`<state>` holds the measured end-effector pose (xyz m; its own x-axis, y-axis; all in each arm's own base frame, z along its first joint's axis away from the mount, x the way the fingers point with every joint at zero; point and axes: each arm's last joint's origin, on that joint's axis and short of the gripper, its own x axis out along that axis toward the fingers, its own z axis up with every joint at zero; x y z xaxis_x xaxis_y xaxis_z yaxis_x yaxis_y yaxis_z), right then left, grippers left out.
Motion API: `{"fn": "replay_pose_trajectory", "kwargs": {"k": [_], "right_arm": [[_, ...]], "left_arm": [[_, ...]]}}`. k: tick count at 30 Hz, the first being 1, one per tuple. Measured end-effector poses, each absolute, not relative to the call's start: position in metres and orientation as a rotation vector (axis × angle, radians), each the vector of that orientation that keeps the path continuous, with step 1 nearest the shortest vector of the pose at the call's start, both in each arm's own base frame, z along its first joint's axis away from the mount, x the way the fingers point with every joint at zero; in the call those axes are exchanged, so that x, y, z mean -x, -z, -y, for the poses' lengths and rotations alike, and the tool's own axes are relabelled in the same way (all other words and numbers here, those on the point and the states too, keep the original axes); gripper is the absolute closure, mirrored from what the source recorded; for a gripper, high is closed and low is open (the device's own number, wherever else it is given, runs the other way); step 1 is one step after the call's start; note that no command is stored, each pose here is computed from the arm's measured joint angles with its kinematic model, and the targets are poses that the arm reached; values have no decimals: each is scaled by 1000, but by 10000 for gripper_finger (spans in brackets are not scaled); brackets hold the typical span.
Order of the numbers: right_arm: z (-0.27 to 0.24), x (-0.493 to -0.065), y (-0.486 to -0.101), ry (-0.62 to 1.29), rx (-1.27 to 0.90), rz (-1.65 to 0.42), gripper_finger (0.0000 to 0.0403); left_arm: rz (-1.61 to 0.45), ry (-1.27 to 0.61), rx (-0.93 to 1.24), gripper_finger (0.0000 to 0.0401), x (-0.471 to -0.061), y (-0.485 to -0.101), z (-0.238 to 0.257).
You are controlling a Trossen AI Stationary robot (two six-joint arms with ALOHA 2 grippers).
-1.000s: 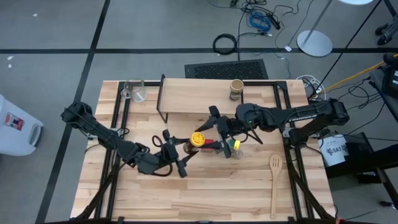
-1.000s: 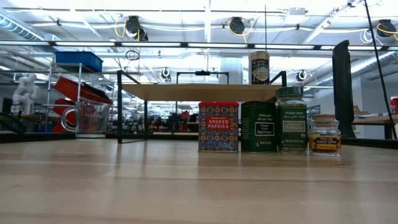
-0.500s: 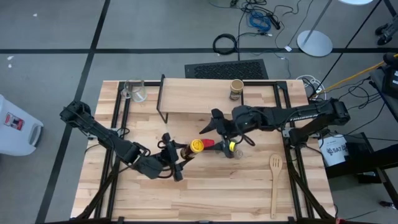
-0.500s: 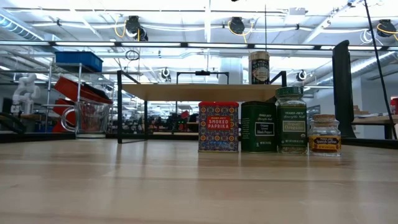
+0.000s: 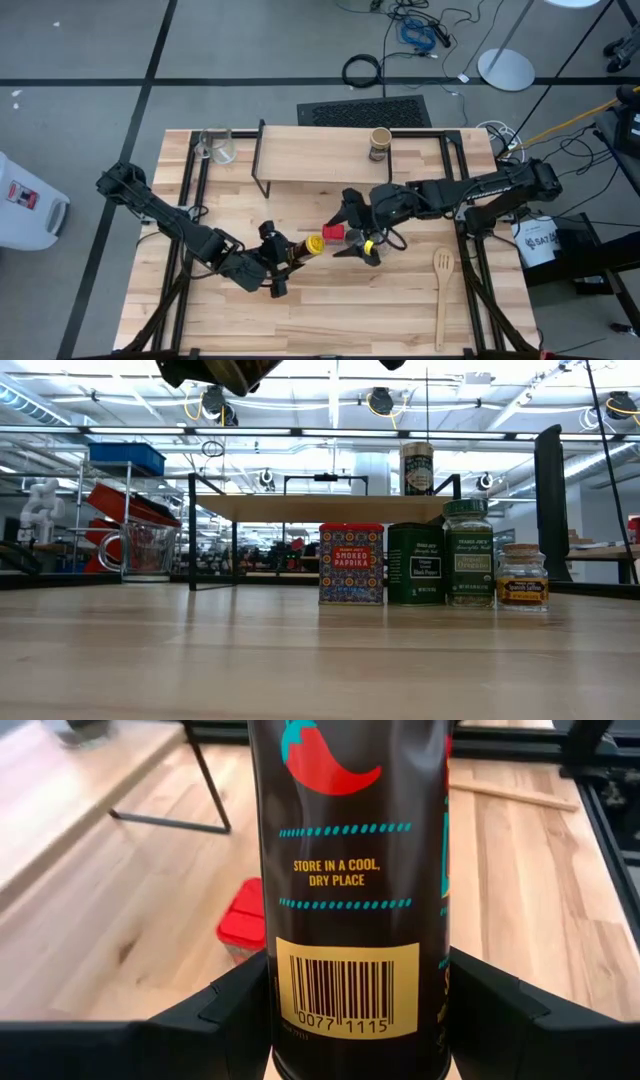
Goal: Shelf spices
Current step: Put the yellow seasoning bottle on the shelf
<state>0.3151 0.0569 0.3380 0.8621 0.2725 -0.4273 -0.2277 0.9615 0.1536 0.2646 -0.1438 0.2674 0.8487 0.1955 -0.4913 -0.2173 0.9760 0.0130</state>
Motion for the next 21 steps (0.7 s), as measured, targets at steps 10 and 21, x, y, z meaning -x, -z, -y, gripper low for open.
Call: {"fn": "replay_pose_trajectory", "kwargs": {"k": [10, 21], "right_arm": [[-52, -334, -322, -240, -107, -471, 45], [-48, -341, -316, -236, -110, -471, 46]], "left_arm": [[-566, -205, 56, 162, -269, -264, 133], [-611, -191, 72, 162, -274, -262, 121]]}}
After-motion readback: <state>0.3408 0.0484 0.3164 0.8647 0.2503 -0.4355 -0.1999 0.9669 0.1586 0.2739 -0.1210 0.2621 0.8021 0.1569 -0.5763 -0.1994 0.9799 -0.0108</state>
